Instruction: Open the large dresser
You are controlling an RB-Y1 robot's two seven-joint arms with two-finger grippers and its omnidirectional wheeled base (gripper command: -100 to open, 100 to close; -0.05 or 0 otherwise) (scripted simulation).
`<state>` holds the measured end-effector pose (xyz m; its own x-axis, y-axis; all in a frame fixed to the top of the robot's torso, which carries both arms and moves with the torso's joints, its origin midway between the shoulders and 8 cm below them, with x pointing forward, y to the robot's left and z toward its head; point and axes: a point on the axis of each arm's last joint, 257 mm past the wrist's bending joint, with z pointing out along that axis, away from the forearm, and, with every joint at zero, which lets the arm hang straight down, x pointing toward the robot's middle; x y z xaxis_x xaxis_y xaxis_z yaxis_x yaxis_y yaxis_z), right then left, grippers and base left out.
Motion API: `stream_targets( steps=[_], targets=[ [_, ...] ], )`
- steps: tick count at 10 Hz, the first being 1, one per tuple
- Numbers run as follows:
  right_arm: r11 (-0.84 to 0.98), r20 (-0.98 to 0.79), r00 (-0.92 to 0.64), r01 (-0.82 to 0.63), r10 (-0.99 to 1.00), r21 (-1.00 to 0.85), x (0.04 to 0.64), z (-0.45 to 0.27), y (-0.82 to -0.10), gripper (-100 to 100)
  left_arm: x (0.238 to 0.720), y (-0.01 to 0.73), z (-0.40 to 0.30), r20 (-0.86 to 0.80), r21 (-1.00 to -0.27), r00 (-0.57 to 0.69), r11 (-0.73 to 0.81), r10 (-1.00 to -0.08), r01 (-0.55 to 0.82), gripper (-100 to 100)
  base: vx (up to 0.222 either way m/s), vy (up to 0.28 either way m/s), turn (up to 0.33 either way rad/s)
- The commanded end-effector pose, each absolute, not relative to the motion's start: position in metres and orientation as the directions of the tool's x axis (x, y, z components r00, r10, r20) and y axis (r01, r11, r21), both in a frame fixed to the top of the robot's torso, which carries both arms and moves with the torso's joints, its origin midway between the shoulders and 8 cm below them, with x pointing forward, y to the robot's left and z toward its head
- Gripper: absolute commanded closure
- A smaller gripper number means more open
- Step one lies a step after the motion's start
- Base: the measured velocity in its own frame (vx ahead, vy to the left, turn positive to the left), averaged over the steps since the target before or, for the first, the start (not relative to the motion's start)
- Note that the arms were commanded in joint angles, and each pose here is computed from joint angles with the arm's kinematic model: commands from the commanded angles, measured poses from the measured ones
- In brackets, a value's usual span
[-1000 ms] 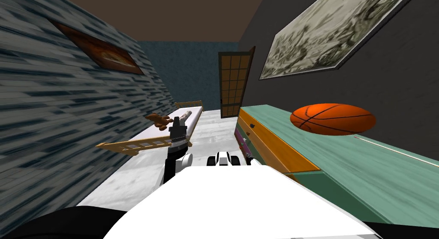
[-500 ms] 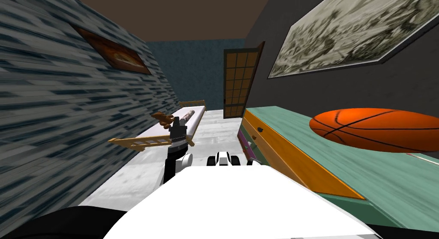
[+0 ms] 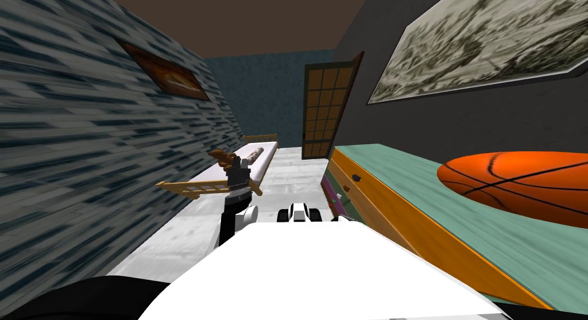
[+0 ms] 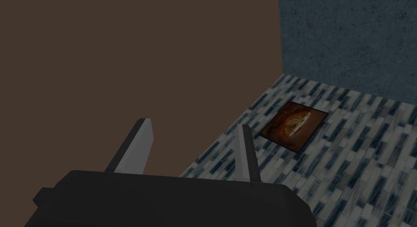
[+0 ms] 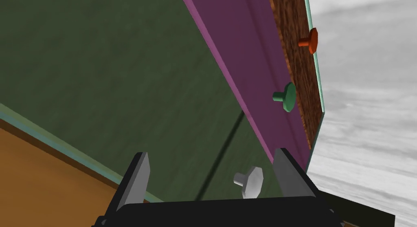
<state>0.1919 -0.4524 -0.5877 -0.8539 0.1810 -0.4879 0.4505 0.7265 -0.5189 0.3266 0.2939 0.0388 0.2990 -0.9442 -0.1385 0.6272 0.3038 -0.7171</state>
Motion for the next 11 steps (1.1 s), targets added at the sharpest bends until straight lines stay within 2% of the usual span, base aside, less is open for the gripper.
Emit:
stream_targets(
  steps=[1, 6, 11],
  targets=[
    [0.68, -0.447, -0.884, 0.414, 0.139, -0.606, 0.178, -0.582, -0.475, -100, 0.327, 0.294, 0.039, -0.138, -0.717, 0.299, 0.304, -0.944, 0.627, 0, 0.073, 0.05, 0.062],
    [0.59, -0.389, -0.918, 0.355, 0.074, -0.725, 0.165, -0.565, -0.508, -100, 0.327, 0.294, 0.039, -0.139, -0.717, 0.299, 0.304, -0.944, 0.627, 0, 0.056, 0.04, 0.063],
    [0.398, -0.293, -0.956, 0.261, -0.021, -0.88, 0.155, -0.519, -0.565, -100, 0.327, 0.294, 0.039, -0.138, -0.717, 0.299, 0.304, -0.944, 0.627, 0, 0.063, 0.056, 0.094]
  ],
)
